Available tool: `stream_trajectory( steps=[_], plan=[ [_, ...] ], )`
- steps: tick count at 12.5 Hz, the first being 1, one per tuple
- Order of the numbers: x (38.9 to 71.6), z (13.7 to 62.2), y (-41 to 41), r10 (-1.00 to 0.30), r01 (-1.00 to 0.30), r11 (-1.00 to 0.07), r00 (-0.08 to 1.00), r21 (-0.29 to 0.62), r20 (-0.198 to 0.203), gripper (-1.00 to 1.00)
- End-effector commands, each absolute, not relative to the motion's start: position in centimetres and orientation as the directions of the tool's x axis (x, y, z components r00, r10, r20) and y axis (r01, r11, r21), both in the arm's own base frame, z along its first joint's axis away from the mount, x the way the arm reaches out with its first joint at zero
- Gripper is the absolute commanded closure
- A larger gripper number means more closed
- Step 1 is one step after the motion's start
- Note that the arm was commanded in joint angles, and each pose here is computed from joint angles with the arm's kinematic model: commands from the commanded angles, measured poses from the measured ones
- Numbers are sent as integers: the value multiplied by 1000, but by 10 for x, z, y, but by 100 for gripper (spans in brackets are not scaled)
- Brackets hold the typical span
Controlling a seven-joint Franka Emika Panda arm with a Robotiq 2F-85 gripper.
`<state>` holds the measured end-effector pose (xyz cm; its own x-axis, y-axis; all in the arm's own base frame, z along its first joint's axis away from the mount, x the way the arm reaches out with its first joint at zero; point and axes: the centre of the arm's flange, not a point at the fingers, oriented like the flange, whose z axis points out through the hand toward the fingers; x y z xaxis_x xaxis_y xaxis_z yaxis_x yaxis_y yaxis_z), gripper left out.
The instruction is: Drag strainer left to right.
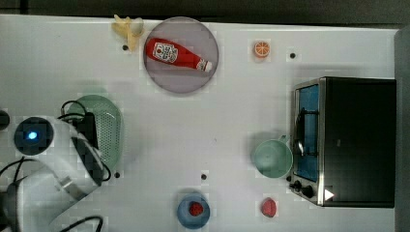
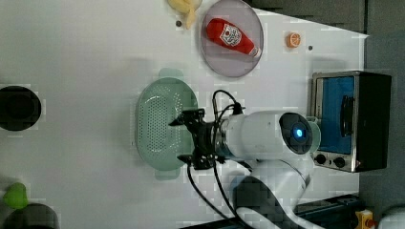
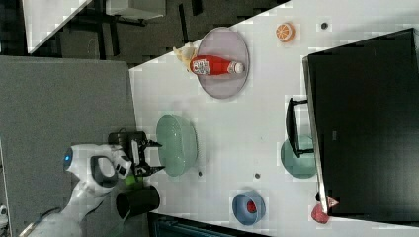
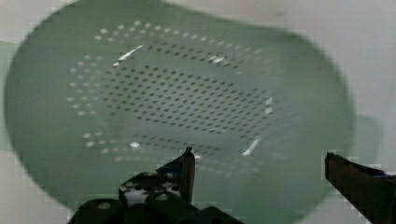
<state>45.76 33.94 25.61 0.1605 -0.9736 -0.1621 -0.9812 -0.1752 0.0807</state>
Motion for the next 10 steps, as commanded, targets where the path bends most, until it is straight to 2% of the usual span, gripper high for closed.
stream_trajectory(
  steps=[1, 3, 6, 10],
  plan=[
    [461, 220, 319, -988, -995, -64, 51, 83, -146, -100],
    [461, 198, 314, -987, -995, -52, 38, 87, -154, -100],
    [470, 177, 299, -991, -996, -63, 55, 59, -124, -100],
    [473, 164, 279, -996, -997, -33, 26, 74, -90, -100]
  ],
)
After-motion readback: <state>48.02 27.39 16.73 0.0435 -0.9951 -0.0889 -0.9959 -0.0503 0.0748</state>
